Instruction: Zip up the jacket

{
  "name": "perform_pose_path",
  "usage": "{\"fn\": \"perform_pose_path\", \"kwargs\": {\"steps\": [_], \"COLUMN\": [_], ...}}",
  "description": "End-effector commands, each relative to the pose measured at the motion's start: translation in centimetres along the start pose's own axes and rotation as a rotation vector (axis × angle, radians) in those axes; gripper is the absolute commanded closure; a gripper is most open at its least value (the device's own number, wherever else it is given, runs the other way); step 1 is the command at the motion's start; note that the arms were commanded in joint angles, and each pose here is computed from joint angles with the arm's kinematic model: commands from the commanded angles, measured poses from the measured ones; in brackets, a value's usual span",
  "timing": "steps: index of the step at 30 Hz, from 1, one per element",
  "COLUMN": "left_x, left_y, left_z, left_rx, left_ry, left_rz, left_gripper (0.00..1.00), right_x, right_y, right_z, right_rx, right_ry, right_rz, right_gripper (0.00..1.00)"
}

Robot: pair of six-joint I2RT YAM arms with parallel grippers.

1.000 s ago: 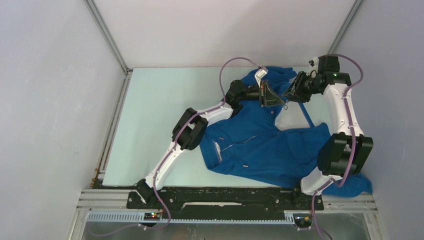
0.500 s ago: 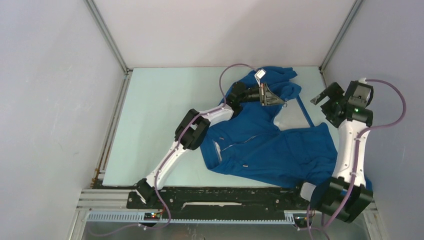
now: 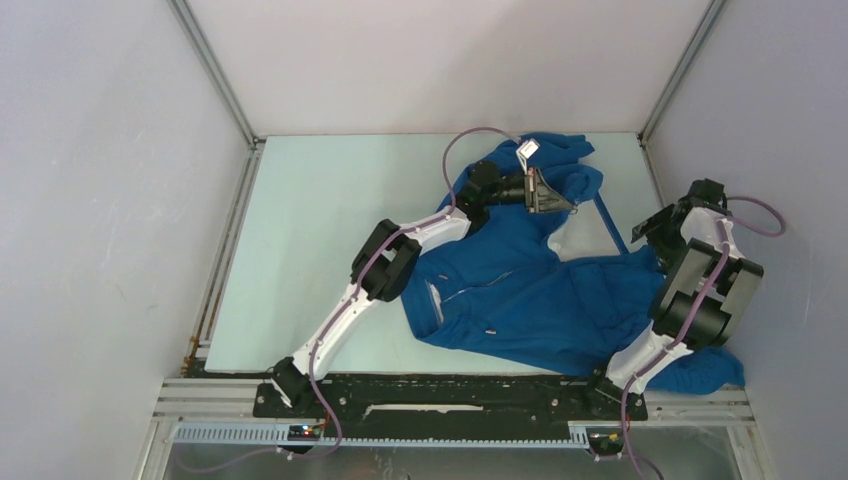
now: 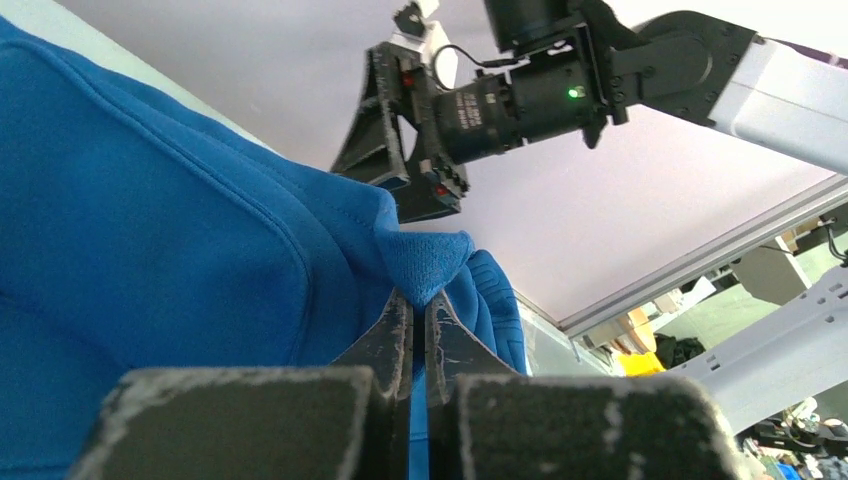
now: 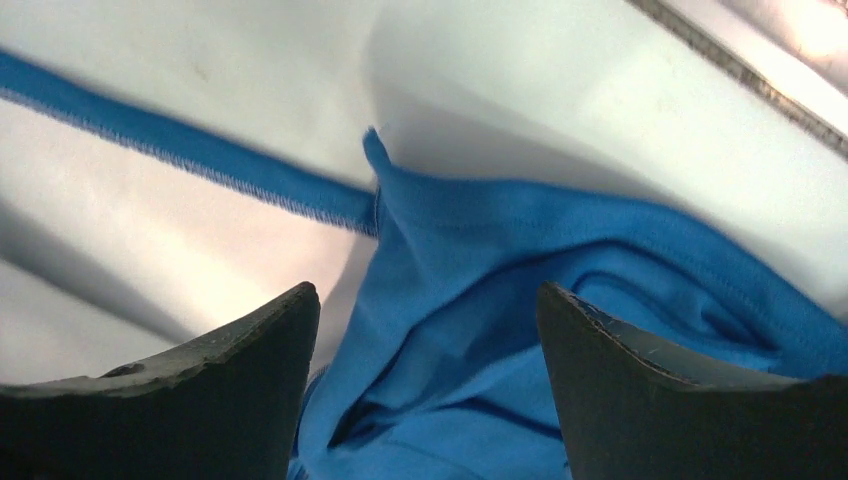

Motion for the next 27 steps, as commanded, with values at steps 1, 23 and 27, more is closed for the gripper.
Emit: {"fn": "perform_pose_path", "kwargs": {"steps": [1, 23, 27], "left_x": [1.2, 1.3, 1.4], "left_y": [-2.4, -2.2, -2.2], "left_z": [2.1, 2.2, 2.2], "left_rx": [0.105, 0.110, 0.107], "left_ry": [-0.020, -0.028, -0.028], "left_rz": [-0.050, -0.050, -0.051], "left_gripper": [1.00, 1.00, 1.00], "right_x": [0.5, 0.5, -1.1], "right_y": [2.4, 5.9, 7.6], "right_z": [3.2, 1.5, 0.2], "right_rx": [-0.131, -0.380, -0.467], "right_ry": [-0.185, -0.177, -0.198], "right_rz": [0.005, 0.064, 0.149], "right_gripper": [0.18, 0.73, 0.79]}}
Point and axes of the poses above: each gripper's point midway between its finger pads, its own x axis out along the fingers, its own y axis along the line the jaws close on, z = x × y, the point moved 8 cm from there along -x, back along the fingers, and after that the axes turned 3 degrees about x, right-handed, at the moved point
